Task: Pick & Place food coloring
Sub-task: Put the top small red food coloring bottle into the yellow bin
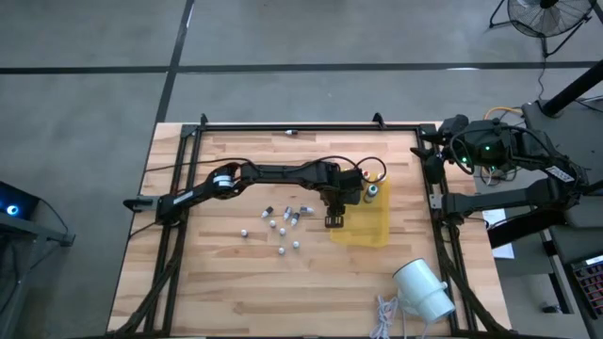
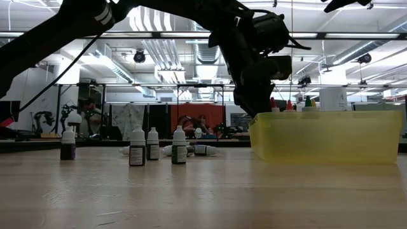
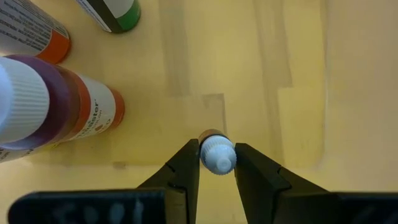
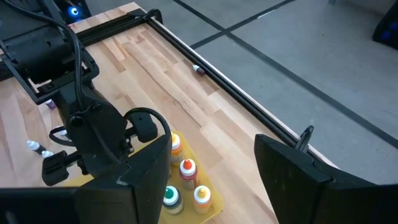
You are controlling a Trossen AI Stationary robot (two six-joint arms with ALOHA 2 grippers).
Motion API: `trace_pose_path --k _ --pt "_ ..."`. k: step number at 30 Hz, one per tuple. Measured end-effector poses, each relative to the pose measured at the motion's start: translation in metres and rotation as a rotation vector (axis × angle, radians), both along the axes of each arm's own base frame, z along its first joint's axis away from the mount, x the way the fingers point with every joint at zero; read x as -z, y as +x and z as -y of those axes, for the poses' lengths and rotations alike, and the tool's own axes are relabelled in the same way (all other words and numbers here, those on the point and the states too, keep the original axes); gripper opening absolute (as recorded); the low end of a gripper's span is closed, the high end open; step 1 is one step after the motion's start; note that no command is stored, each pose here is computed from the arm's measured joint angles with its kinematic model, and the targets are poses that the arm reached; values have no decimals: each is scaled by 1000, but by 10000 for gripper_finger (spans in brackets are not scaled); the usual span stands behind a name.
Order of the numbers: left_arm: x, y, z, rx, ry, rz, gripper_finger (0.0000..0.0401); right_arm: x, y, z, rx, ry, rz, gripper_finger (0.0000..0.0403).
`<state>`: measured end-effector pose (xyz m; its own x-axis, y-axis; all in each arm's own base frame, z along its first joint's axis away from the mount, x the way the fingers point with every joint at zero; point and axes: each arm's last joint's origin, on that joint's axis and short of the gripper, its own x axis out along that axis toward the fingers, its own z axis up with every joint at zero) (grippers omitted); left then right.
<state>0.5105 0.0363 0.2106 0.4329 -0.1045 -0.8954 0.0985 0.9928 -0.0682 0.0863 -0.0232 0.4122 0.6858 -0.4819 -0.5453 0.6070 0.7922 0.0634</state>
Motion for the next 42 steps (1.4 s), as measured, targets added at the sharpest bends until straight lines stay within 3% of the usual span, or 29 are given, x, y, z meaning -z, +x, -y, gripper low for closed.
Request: trace_pose_path --k 42 --pt "1 -2 -4 -11 -4 -16 72 0 0 0 0 0 0 221"
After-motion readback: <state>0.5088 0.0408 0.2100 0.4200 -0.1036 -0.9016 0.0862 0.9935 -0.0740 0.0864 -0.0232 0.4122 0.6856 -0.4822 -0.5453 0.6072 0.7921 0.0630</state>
